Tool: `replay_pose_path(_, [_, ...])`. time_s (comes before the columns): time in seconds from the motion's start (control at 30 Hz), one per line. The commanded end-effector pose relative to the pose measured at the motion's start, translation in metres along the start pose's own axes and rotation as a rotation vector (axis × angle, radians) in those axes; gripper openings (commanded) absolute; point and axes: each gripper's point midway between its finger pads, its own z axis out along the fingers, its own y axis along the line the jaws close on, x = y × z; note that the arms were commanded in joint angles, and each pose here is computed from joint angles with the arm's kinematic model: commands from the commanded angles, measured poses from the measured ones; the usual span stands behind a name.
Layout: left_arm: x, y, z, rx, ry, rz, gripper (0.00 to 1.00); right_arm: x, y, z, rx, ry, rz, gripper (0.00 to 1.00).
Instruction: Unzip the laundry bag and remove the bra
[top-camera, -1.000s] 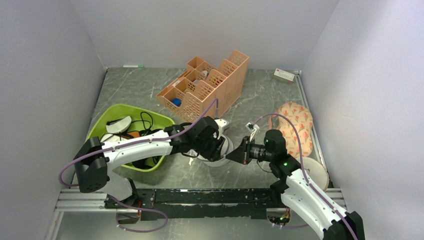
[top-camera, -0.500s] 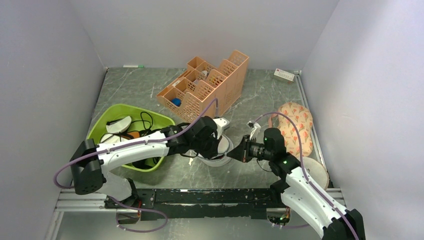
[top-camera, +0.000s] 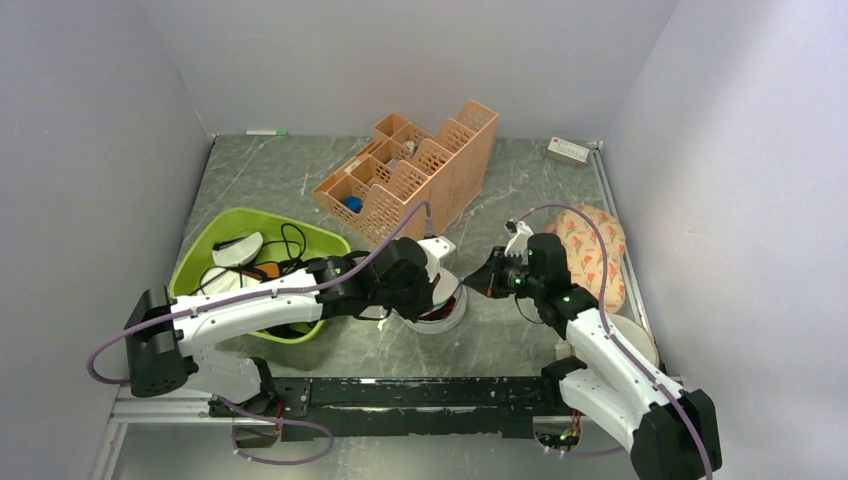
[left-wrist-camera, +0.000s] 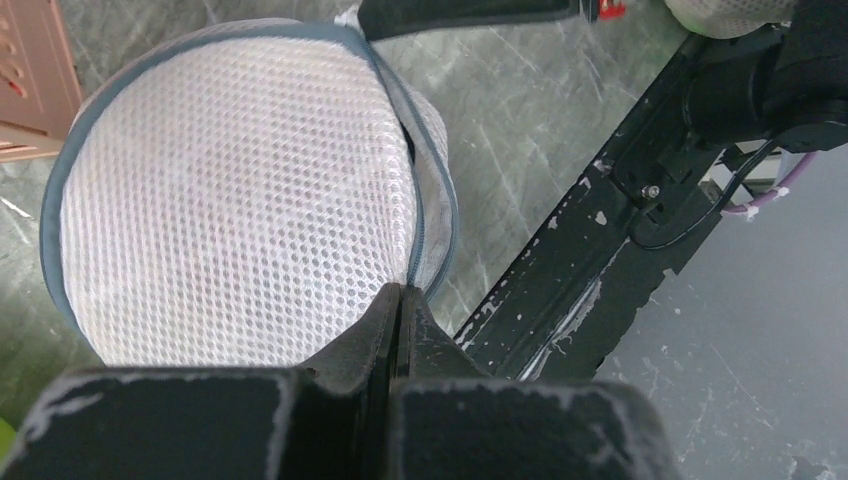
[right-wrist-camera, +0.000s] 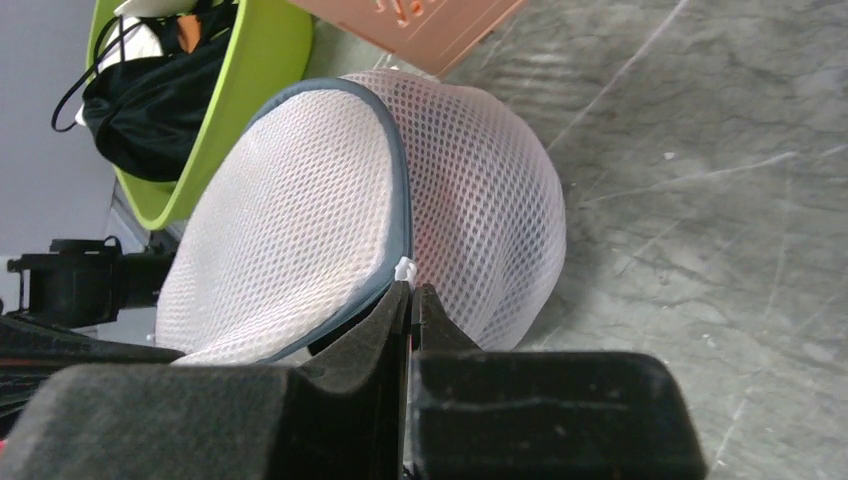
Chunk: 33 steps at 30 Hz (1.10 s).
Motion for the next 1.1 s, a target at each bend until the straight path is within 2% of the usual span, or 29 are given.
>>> replay_pose_path(0.0, [0.006, 0.003, -0.012, -0.024, -0.001, -0.011, 0.07, -0.023, -0.014, 0.003, 0.015, -0.046, -0.035, 0.00])
replay_pose_path(0.1, [0.010, 0.008, -0.015, -0.051, 0.004, -0.026, 0.07, -0.020, 0.000, 0.001, -0.078, -0.023, -0.076, 0.00])
replay_pose_path(0.13, [0.011, 0.011, -0.015, -0.066, 0.007, -0.033, 0.11, -0.017, 0.006, -0.001, -0.115, -0.016, -0.085, 0.00])
replay_pose_path(0.3, [0.005, 0.000, -0.016, -0.019, 0.000, -0.053, 0.51, 0.000, 0.031, -0.014, -0.261, 0.013, -0.104, 0.00])
replay_pose_path(0.43, [-0.016, -0.019, -0.017, 0.059, -0.044, -0.064, 0.67, 0.007, 0.044, -0.025, -0.318, 0.021, -0.119, 0.00])
replay_pose_path(0.53, [-0.026, -0.029, -0.009, 0.092, -0.052, -0.063, 0.74, 0.010, 0.053, -0.030, -0.350, 0.022, -0.128, 0.00])
replay_pose_path(0.63, [-0.028, -0.025, 0.002, 0.058, -0.037, -0.064, 0.73, 0.010, 0.058, -0.033, -0.366, 0.020, -0.134, 0.00])
replay_pose_path(0.93, [-0.022, -0.006, 0.021, -0.067, 0.006, -0.080, 0.58, 0.016, 0.061, -0.036, -0.382, 0.037, -0.141, 0.00])
replay_pose_path(1.07, [-0.020, -0.003, 0.022, -0.079, 0.008, -0.077, 0.44, 0.018, 0.060, -0.035, -0.382, 0.041, -0.136, 0.00])
